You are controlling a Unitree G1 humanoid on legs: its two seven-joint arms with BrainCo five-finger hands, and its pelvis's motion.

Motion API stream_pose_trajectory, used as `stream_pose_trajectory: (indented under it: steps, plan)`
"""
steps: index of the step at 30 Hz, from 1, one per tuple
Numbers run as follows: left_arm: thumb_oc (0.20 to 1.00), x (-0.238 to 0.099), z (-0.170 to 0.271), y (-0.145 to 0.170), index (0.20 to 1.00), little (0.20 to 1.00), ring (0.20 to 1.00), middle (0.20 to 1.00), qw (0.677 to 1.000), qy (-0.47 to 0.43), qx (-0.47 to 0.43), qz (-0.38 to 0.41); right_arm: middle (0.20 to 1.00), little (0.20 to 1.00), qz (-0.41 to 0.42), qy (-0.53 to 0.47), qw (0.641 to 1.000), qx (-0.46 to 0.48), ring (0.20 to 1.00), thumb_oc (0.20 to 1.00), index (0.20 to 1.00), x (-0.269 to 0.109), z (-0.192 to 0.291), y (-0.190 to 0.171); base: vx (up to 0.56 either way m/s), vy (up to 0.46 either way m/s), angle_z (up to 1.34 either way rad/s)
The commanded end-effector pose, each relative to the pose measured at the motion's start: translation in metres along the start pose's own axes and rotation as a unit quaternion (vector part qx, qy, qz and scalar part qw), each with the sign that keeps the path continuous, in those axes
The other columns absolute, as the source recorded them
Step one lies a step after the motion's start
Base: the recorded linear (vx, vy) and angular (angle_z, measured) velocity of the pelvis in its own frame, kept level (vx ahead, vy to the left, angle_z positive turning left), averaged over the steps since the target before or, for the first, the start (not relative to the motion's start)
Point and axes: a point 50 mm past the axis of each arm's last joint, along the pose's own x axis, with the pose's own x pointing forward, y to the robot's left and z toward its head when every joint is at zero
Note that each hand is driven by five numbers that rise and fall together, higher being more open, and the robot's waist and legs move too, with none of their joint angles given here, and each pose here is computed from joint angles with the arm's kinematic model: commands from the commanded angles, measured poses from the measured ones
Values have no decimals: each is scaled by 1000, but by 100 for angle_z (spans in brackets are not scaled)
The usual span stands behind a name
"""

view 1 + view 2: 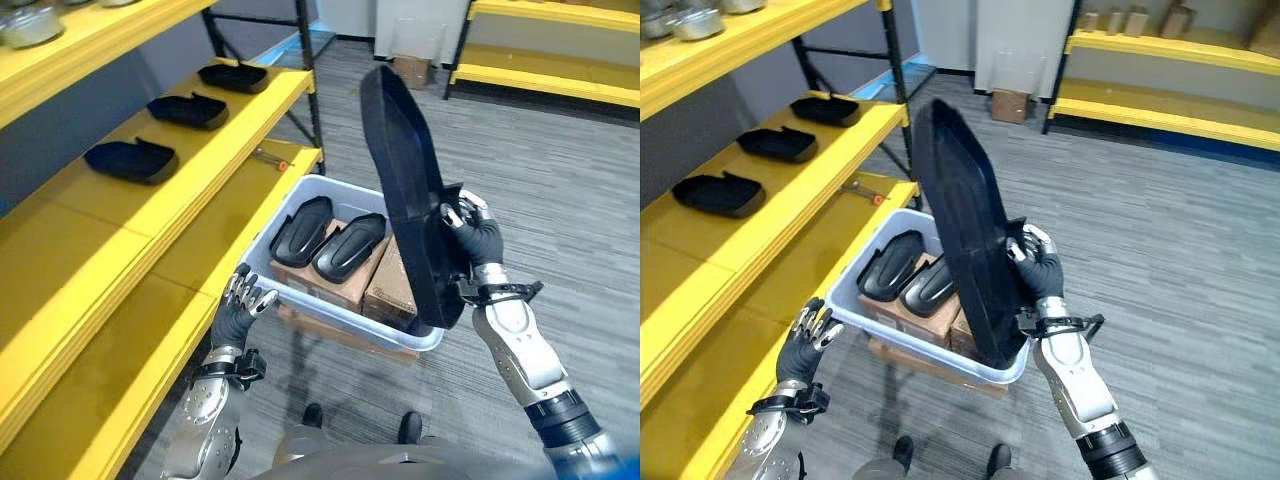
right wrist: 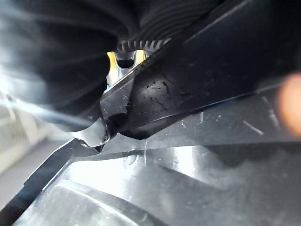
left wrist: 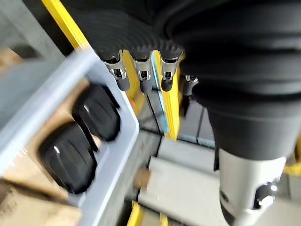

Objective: Move parts from the plastic box to the shelf.

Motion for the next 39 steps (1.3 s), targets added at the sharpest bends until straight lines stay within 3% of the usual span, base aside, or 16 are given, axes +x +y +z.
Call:
stream_pose_trajectory:
  steps: [1,7,13,22,29,39]
  plan:
    - [1000,8,23,13,1000,1000,1000,1000,999,-45,20,15,200,200,7,-115,993,16,200,200,200,7,48,-4,23,-24,269]
    - [1000,0,16,25,1000,1000,1000,1000,998,-29,36,30,200,200,-67,-36,997,11,200,200,200,-37,19,-39,102,223,107]
    - [1000,-1,29,34,1000,1000,1000,1000,996,-55,66,33,200,200,-82,-14,996,17,200,200,200,-45,11,-44,158,194,-17]
    - [1000,-6,35,45,1000,1000,1000,1000,994,-64,76,53,200,200,-43,-11,999,22,200,200,200,-40,10,-32,62,108,9]
    - [1000,8,57,36,1000,1000,1000,1000,990,-113,79,40,200,200,33,-73,997,15,200,200,200,-3,31,4,56,172,41]
    - [1000,32,85,16,1000,1000,1000,1000,975,-173,138,-6,200,200,10,-54,998,39,200,200,200,-18,22,-6,127,216,78]
